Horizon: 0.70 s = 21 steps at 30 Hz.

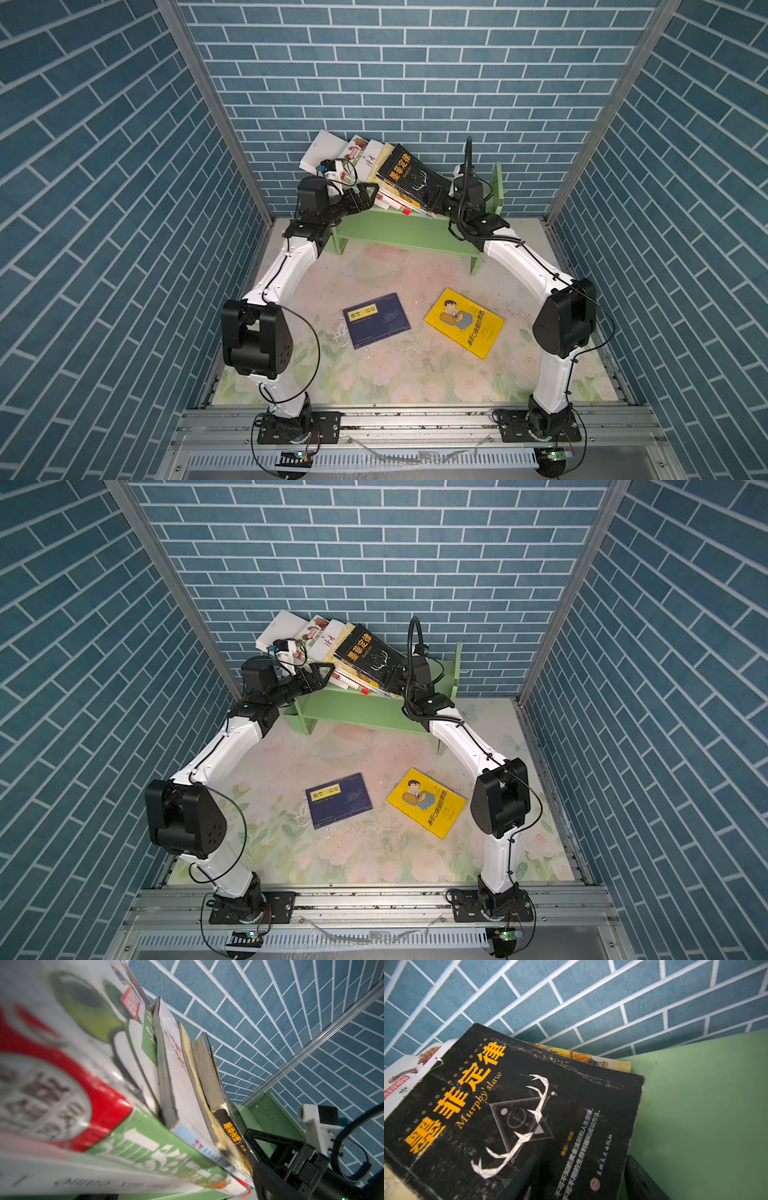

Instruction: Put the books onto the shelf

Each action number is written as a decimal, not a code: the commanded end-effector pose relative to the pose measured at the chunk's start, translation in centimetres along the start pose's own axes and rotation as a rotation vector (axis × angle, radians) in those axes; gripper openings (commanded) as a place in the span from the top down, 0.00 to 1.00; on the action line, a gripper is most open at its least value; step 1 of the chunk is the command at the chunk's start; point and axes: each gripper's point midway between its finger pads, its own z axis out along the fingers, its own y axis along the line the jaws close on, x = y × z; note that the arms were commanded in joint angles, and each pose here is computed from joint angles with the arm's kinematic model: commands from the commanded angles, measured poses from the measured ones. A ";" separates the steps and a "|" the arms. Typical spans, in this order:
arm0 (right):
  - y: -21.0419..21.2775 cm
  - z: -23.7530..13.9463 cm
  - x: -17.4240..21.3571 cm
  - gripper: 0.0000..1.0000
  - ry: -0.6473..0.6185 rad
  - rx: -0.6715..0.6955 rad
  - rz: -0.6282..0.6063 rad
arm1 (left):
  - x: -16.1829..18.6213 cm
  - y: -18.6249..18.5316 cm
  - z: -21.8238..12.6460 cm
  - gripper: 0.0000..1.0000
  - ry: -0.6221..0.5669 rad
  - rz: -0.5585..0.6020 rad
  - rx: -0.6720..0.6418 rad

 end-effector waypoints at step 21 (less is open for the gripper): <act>2.5 3.7 13.7 0.41 0.386 -0.141 0.058 | -5.0 -5.3 0.7 0.00 -0.145 0.097 0.157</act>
